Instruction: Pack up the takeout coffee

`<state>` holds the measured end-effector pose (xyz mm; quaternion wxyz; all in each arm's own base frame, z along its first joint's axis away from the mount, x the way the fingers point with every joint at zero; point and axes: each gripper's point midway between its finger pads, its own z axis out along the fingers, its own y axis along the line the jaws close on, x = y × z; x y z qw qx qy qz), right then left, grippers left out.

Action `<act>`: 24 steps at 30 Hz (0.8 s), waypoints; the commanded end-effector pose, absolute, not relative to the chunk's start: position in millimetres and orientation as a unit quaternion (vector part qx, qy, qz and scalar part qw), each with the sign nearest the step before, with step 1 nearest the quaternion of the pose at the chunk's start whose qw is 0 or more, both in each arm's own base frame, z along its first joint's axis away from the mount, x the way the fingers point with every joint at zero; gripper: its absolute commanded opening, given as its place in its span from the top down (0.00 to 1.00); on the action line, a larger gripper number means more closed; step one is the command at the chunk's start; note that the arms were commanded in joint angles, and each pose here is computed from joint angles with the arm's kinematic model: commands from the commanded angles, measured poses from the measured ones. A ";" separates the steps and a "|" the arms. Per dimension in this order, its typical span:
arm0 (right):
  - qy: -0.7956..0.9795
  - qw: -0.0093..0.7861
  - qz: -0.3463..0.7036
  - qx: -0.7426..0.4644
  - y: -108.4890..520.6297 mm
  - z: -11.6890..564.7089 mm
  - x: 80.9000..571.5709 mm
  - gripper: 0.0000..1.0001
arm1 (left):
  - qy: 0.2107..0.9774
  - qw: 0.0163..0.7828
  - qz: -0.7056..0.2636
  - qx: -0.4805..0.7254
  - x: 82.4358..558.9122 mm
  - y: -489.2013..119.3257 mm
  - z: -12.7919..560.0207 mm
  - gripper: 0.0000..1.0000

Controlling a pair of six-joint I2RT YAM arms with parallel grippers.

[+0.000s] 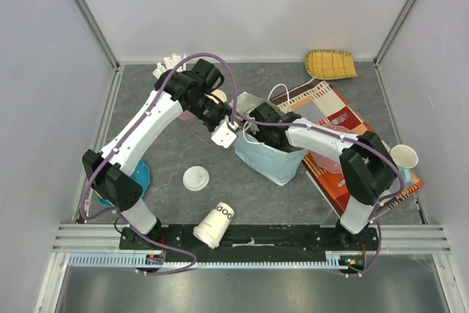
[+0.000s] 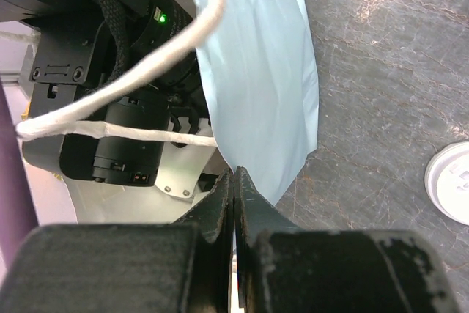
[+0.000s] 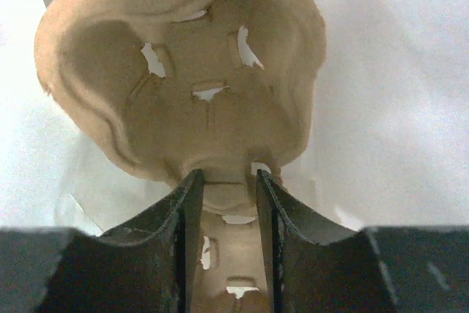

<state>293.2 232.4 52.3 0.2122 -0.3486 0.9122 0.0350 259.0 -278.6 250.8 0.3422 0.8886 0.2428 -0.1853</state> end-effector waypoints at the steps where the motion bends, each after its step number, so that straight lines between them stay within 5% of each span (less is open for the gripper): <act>1: 0.906 0.229 0.041 -0.353 239.2 85.9 297.7 0.56 | 0.258 0.280 -0.228 0.896 223.0 -254.3 243.6 0.98; 12: 0.865 0.342 0.112 -0.351 268.5 196.9 311.6 0.27 | 0.255 0.281 -0.228 0.897 222.2 -253.8 243.7 0.98; 23: 0.826 0.445 0.138 -0.318 268.0 296.3 318.1 0.20 | 0.258 0.280 -0.221 0.898 224.8 -253.7 245.3 0.97; 24: 0.822 0.454 0.136 -0.315 265.8 303.9 318.6 0.18 | 0.258 0.285 -0.220 0.897 225.6 -254.8 248.2 0.86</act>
